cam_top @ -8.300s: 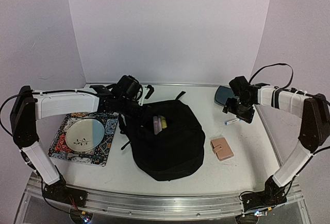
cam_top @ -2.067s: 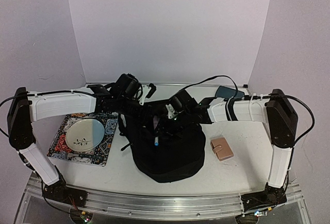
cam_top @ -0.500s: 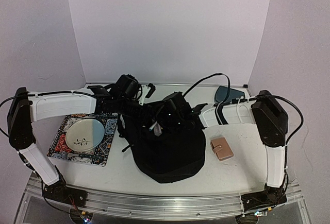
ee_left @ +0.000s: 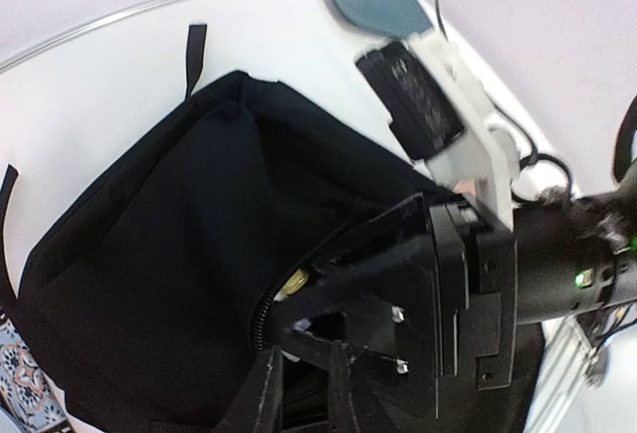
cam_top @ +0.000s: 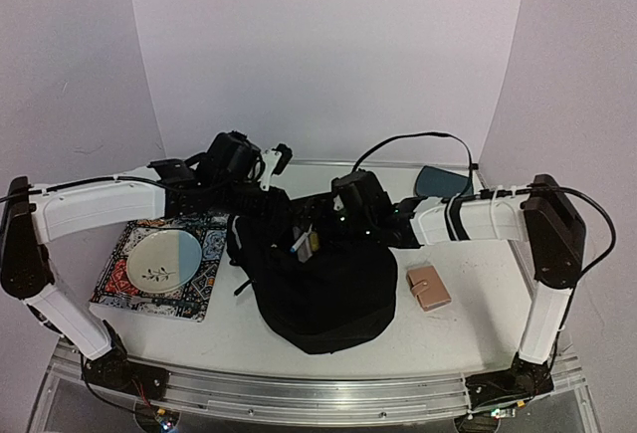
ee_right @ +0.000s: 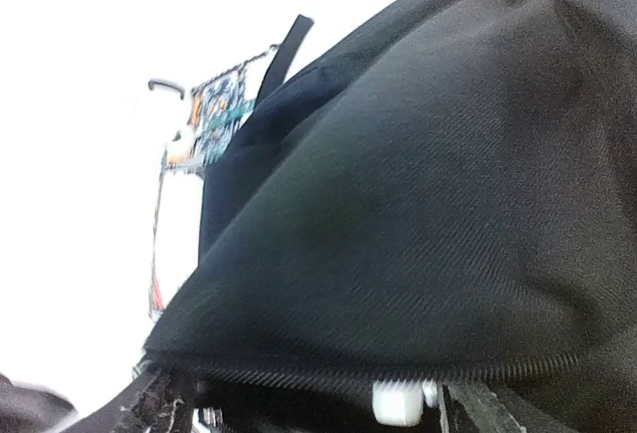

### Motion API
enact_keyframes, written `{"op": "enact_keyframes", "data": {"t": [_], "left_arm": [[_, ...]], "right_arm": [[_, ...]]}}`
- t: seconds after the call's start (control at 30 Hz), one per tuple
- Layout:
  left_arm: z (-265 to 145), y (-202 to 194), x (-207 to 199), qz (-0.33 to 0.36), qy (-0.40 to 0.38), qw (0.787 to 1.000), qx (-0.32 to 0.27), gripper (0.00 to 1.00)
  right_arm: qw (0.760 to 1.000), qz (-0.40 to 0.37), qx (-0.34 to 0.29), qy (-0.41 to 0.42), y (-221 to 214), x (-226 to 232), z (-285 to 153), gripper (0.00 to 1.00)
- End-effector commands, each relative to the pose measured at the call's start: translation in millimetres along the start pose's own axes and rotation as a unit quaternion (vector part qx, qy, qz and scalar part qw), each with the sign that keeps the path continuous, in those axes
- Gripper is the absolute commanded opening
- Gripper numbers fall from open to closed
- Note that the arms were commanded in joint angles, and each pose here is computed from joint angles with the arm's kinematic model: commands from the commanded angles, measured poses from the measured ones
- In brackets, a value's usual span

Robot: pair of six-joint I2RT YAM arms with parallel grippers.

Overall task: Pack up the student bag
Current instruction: Place the pen in the lower front pocket of the bag, then hold the lower front pocket of the student bag.

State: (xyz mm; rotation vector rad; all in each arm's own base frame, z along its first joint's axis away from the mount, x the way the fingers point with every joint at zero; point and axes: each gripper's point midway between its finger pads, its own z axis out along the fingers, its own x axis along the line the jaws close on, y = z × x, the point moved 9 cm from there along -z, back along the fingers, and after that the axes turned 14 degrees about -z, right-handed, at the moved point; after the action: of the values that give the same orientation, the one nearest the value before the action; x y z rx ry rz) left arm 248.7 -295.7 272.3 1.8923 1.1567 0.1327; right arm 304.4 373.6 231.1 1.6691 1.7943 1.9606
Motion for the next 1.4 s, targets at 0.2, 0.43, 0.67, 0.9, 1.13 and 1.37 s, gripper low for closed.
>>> {"op": "enact_keyframes", "data": {"t": [0.2, 0.43, 0.67, 0.9, 1.13, 1.37], "left_arm": [[-58, -8, 16, -0.116, 0.045, 0.987, -0.097, 0.35], [-59, -57, 47, -0.195, 0.064, 0.972, -0.11, 0.46], [-41, -76, 58, -0.226, 0.041, 0.968, -0.102, 0.47], [-31, -81, 64, -0.254, 0.028, 0.962, -0.1, 0.47], [-24, -88, 80, -0.298, 0.02, 0.949, -0.101, 0.47], [-14, -84, 87, -0.309, -0.008, 0.947, -0.085, 0.47]], "right_arm": [[0.979, -0.194, 0.02, 0.054, 13, 17, -52, 0.93], [0.958, -0.276, -0.004, 0.081, 37, 41, -68, 0.95], [0.949, -0.309, -0.001, 0.067, 53, 69, -34, 0.81], [0.945, -0.323, 0.045, 0.034, 38, 60, 27, 0.67], [0.943, -0.314, 0.111, 0.004, -2, 28, 49, 0.51], [0.939, -0.298, 0.171, -0.016, -39, -3, 37, 0.46]]}}
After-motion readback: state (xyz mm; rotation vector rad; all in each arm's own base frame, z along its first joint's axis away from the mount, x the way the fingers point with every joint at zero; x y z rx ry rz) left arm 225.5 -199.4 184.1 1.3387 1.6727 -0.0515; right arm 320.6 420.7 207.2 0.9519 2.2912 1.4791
